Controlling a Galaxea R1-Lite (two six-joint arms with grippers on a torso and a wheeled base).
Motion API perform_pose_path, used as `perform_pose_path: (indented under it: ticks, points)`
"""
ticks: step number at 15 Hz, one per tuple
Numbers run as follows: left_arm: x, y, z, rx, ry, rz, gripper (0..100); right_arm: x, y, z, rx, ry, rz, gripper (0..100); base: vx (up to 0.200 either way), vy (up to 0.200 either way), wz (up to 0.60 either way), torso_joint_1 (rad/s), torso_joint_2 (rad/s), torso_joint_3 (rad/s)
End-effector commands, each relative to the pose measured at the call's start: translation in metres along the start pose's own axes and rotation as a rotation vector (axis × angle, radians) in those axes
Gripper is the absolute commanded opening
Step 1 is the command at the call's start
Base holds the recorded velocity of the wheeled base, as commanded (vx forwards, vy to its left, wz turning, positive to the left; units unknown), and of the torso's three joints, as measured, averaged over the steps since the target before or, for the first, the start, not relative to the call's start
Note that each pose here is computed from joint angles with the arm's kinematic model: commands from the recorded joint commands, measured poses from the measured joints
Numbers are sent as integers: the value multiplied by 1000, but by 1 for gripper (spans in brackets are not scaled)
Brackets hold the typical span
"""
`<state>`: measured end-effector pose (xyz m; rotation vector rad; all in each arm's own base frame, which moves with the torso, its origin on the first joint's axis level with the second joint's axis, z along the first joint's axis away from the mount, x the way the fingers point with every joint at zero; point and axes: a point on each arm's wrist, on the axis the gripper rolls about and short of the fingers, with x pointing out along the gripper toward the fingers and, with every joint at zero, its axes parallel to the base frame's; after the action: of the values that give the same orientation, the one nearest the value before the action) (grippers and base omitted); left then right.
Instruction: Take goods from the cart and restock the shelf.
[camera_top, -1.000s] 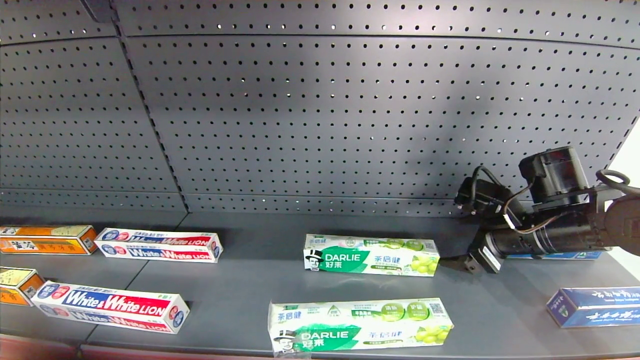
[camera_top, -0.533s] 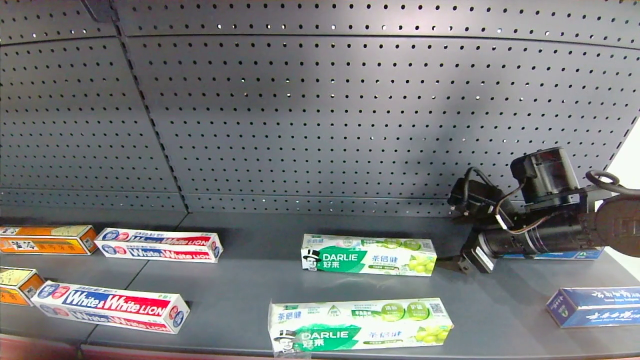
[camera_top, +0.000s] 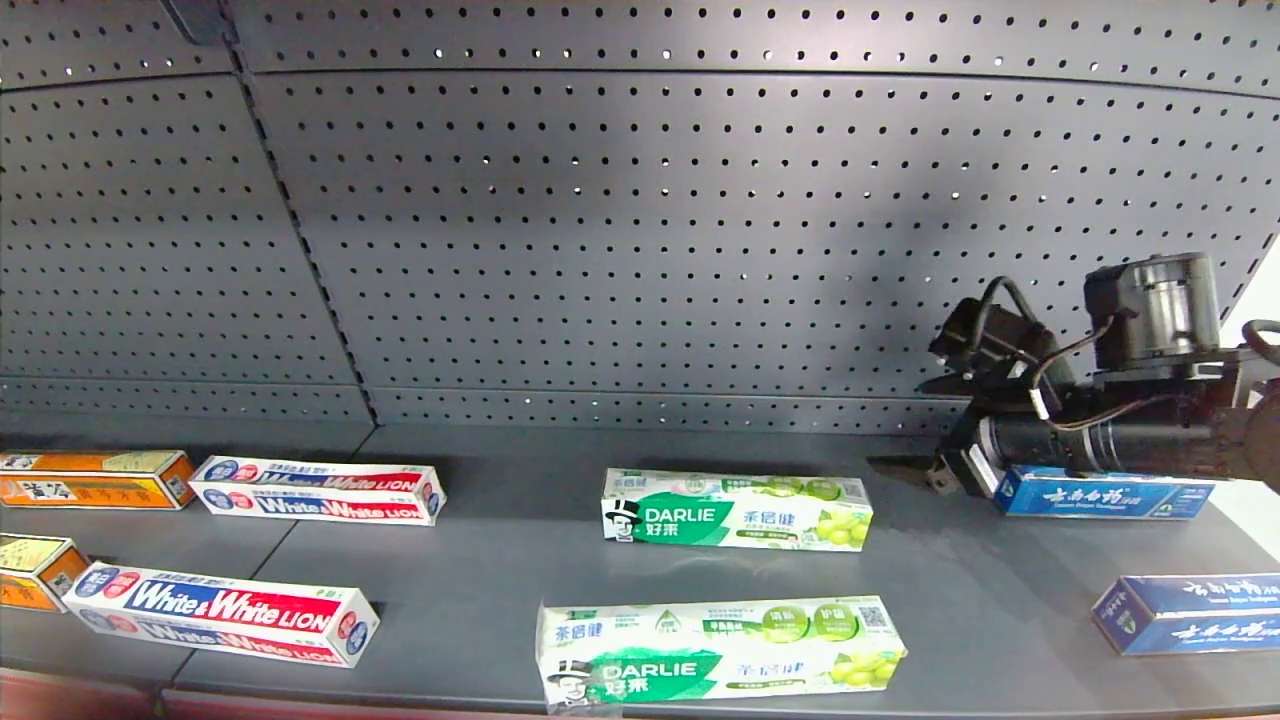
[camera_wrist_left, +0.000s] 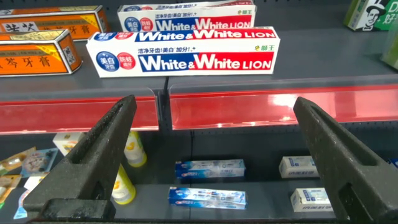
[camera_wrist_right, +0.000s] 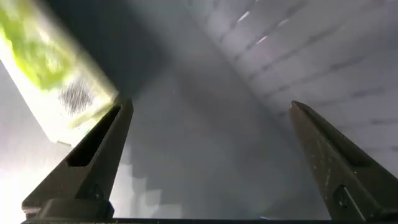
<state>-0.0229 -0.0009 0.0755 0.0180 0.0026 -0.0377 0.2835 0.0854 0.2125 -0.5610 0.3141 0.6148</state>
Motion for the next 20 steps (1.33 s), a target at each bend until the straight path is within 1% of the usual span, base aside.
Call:
perform_pose_path:
  ticks: [1, 3, 6, 7, 9, 10, 11, 13, 14, 15, 16, 17, 18, 19, 20]
  points:
    - [0, 0, 0, 0, 0, 1, 100, -32, -5, 16, -3, -87, -65, 100, 0, 0, 0, 0, 0, 0]
    - [0, 0, 0, 0, 0, 1, 100, -46, 1, 15, 10, -110, -77, 100, 0, 0, 0, 0, 0, 0]
    - [0, 0, 0, 2, 0, -1, 100, -63, 10, 6, 7, -120, -133, 100, 0, 0, 0, 0, 0, 0]
    - [0, -1, 0, 19, 2, -27, 100, -71, 16, 1, 5, -170, -162, 100, 0, 0, 0, 0, 0, 0]
    - [0, -1, 0, 19, -1, -28, 100, -79, 23, -8, 20, -231, -201, 100, 0, 0, 0, 0, 0, 0]
    - [0, -1, 0, 20, -1, -28, 100, -82, 25, -10, 27, -236, -212, 100, 0, 0, 0, 0, 0, 0]
    - [0, -1, 0, 29, 3, -39, 100, -92, 30, -14, 36, -226, -256, 100, 0, 0, 0, 0, 0, 0]
    - [0, -1, 0, 51, 3, -73, 100, -100, 34, -17, 56, -223, -279, 100, 0, 0, 0, 0, 0, 0]
    - [0, -1, 0, 53, 4, -76, 100, -102, 35, -17, 65, -224, -283, 100, 0, 0, 0, 0, 0, 0]
    - [-3, -1, 15, 54, -27, -21, 100, -101, 36, -20, 73, -213, -292, 100, 0, 0, 0, 0, 0, 0]
    - [1, 1, 90, 50, -48, -39, 100, -101, 34, -18, 79, -213, -305, 100, 0, 0, 0, 0, 0, 0]
    - [28, 2, 156, 30, -10, -122, 100, -102, 32, -16, 88, -224, -309, 100, 0, 0, 0, 0, 0, 0]
    - [40, 1, 197, 46, -50, -207, 100, -102, 32, -15, 90, -225, -309, 100, 0, 0, 0, 0, 0, 0]
    - [67, -3, 200, 108, 23, -255, 100, -100, 34, -16, 91, -219, -300, 100, 0, 0, 0, 0, 0, 0]
    - [76, -5, 195, 209, 59, -265, 100, -99, 35, -17, 92, -217, -294, 100, 0, 0, 0, 0, 0, 0]
